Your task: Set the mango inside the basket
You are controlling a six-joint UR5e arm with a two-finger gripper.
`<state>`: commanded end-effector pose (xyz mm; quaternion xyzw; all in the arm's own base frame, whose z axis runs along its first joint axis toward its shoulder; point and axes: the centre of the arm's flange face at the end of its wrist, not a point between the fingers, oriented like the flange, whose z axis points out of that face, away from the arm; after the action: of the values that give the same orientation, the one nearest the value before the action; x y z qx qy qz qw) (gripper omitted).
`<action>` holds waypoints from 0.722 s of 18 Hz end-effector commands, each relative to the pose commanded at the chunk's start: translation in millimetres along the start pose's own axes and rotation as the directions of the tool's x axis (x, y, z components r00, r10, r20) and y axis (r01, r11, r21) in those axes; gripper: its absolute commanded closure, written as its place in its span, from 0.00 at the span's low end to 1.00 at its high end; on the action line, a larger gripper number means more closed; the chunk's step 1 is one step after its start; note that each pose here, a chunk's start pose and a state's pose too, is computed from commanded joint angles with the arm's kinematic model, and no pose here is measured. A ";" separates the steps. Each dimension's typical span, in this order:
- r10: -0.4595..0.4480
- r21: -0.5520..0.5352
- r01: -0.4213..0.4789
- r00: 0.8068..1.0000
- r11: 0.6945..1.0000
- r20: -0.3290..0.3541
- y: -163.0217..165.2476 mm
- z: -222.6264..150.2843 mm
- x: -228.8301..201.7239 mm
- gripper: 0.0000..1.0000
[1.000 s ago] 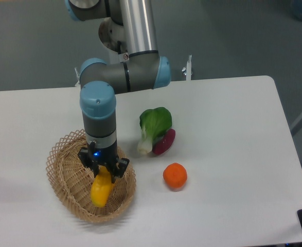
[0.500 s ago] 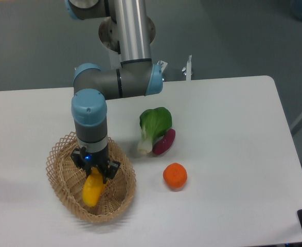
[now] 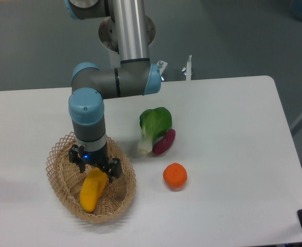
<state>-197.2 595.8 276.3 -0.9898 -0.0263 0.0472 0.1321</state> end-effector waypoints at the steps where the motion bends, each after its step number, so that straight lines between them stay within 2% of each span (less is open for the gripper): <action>1: -0.008 0.013 0.008 1.000 1.000 0.010 0.2 -9.8 -5.7 0.00; 8: -0.131 0.045 0.128 0.989 0.991 0.066 23.9 -43.6 -83.6 0.00; 13: -0.185 0.075 0.177 0.976 0.981 0.118 34.5 -66.6 -130.6 0.00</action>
<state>-319.0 536.9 342.4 -0.9736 -0.1231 0.0971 0.1658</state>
